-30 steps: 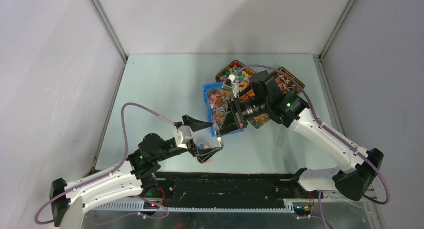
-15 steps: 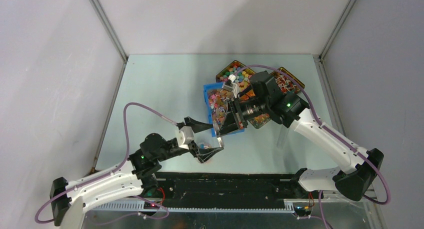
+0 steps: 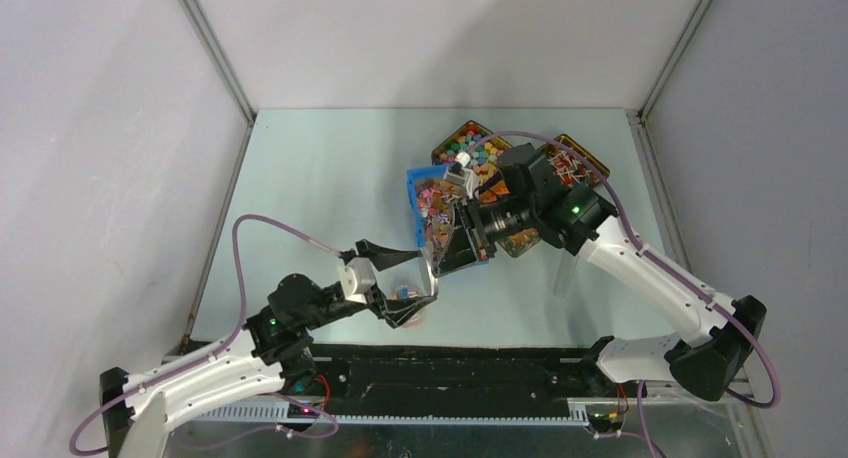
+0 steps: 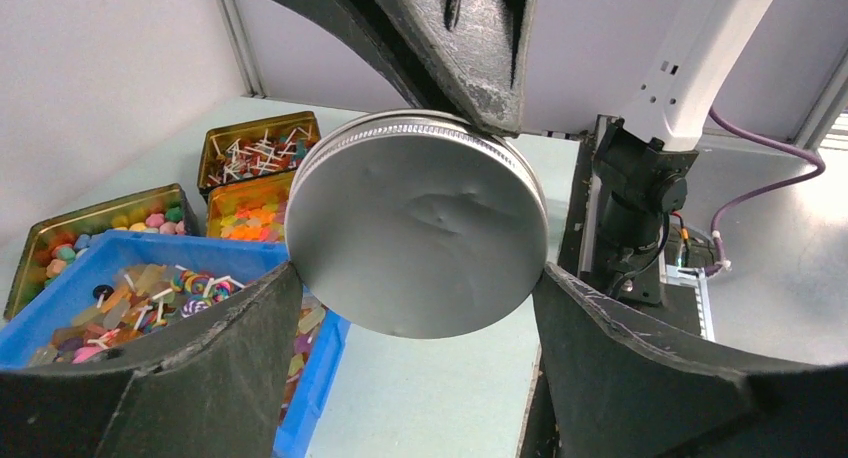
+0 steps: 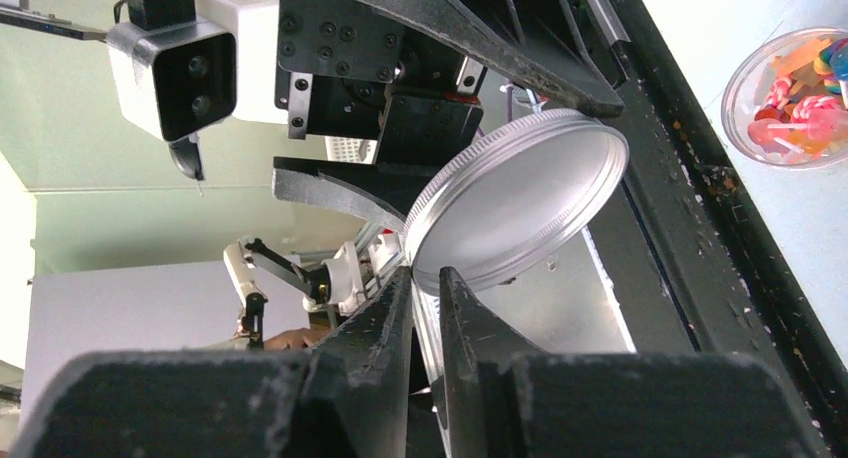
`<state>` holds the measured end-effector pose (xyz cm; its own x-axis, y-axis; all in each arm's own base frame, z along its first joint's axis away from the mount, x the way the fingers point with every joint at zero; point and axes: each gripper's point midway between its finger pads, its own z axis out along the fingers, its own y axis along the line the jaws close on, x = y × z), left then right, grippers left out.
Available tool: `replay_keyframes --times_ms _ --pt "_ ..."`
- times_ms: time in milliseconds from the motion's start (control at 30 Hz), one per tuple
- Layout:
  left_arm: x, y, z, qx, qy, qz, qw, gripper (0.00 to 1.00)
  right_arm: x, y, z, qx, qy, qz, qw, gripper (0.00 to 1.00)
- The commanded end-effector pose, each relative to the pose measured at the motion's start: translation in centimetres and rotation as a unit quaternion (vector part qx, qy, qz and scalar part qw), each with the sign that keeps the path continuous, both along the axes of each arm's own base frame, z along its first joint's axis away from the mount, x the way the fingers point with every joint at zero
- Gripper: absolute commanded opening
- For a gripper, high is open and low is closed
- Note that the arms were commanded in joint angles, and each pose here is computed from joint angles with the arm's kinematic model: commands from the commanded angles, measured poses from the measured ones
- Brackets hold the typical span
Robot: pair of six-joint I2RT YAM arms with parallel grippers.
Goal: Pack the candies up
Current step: Pick up the bottle lid at the center of the board.
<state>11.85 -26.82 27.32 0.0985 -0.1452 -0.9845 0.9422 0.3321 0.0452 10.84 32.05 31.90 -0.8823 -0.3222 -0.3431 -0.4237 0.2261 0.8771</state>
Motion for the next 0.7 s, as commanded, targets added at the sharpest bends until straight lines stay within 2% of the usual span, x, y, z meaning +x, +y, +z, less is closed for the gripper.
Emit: replay_keyframes --times_ms 0,233,400,533,667 --pt "0.5 0.7 0.9 -0.011 -0.013 0.021 1.000 0.83 -0.1 0.1 0.8 0.005 -0.016 0.006 1.000 0.20" --pt "1.0 0.6 -0.2 0.021 0.002 0.034 0.999 0.82 0.1 -0.1 0.2 -0.006 -0.023 0.000 1.000 0.43" --pt "1.6 1.7 -2.3 0.097 0.025 0.060 0.993 0.83 0.3 -1.6 -1.3 -0.049 -0.042 -0.022 0.998 0.67" --pt "1.7 2.9 -4.0 0.153 0.057 0.079 0.983 0.83 1.3 -3.2 -3.4 -0.098 -0.059 -0.058 0.992 0.77" --pt "2.3 4.4 -5.8 0.209 0.102 0.119 0.965 0.84 2.6 -4.9 -5.6 -0.147 -0.063 -0.098 0.982 0.80"
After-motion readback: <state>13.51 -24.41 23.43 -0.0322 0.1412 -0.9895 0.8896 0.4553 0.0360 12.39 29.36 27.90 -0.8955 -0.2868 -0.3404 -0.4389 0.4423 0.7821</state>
